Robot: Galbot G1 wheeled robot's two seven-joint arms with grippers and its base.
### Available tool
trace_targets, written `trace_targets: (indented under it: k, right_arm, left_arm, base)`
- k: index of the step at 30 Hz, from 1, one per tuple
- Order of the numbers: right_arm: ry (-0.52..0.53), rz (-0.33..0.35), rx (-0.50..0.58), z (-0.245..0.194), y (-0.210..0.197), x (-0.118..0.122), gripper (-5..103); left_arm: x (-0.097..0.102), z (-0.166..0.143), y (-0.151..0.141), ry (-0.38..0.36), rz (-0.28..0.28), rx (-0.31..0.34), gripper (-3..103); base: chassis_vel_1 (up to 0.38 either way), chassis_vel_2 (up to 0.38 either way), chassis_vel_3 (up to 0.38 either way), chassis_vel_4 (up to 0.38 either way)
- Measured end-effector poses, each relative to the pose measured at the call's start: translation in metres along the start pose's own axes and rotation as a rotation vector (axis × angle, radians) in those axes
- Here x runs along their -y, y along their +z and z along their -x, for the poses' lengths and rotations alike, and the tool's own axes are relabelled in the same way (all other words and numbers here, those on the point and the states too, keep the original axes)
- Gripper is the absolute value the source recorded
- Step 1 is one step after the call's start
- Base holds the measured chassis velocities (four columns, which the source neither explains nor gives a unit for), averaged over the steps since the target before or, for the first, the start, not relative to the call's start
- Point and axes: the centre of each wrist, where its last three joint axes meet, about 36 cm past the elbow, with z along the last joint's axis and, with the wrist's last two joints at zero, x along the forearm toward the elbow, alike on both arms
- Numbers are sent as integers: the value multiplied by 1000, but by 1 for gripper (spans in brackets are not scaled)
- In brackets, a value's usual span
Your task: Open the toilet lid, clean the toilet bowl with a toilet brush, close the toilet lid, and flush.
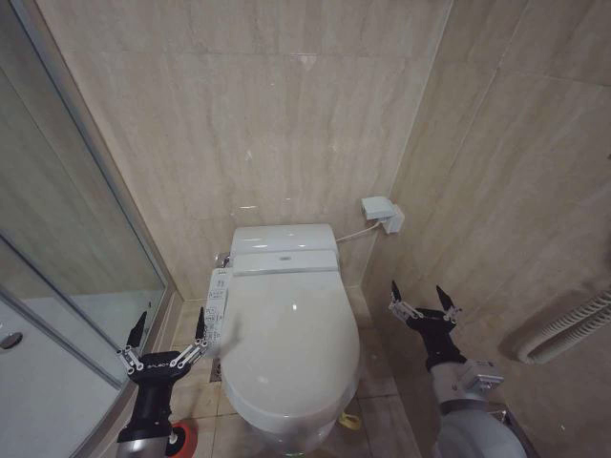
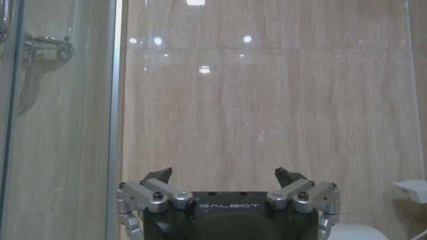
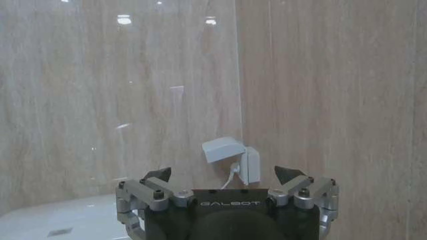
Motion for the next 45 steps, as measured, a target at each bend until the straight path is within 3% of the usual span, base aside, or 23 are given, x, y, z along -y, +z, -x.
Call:
trace_targets:
  k: [12,45]
  right_arm:
    - [-22,28,13,-8,-1,-4,100]
    - [-37,26,9,-10,-1,-4,100]
  left_arm:
    - [0,0,0,0,0,0,100]
    - [0,0,0,0,0,0,100]
  base:
    - [0,0,0,0]
    - [0,0,0,0]
